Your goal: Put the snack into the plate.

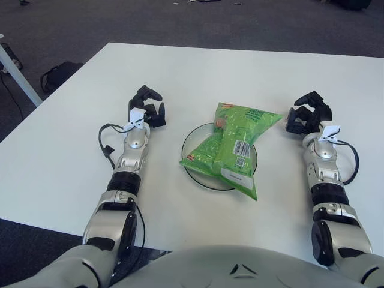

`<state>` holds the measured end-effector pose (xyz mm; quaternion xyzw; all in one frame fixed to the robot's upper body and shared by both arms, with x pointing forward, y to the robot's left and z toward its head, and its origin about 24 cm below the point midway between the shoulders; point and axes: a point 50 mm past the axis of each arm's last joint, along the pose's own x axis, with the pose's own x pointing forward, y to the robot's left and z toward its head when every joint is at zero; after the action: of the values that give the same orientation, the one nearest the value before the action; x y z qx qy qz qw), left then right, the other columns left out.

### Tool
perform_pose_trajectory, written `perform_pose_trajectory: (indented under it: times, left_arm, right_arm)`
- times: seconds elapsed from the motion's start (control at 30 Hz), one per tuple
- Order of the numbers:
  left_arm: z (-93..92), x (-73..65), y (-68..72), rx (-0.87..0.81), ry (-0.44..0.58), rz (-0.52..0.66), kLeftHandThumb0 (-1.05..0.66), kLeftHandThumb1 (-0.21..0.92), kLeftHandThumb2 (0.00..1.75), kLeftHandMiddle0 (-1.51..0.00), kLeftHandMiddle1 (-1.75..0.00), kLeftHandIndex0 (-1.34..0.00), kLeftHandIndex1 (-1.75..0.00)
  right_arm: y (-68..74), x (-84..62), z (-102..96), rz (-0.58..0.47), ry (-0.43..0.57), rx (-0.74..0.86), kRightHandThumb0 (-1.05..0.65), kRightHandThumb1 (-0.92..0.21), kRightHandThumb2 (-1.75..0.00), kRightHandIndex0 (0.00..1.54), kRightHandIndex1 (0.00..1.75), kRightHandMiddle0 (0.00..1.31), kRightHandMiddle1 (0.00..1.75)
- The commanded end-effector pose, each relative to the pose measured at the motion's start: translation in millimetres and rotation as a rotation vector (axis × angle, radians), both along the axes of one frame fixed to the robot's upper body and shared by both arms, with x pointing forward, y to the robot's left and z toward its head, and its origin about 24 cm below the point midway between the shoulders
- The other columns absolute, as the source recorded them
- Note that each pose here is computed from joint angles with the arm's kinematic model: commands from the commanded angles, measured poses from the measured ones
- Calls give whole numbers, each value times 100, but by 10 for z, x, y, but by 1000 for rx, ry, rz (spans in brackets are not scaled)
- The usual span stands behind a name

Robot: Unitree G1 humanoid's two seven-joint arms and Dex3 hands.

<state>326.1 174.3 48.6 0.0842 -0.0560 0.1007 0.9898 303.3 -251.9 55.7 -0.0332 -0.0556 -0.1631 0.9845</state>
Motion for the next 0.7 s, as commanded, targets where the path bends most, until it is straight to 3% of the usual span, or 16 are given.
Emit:
perform_pose_trajectory:
  times: [0.0,0.67]
  left_arm:
    - [-391,-219,18,-20,127,20,-50,27,137,-126,-175,-65,-175]
    - [-404,-235,16,-27,125,9,-49,29,135,-124,-175,-63,-175]
  right_arm:
    - [61,-219,-405,-14,141,86,-1,-9,-150,89,148,56,175]
    - [122,-206,-457,15,238,40,-1,-3,-156,93,149,60,175]
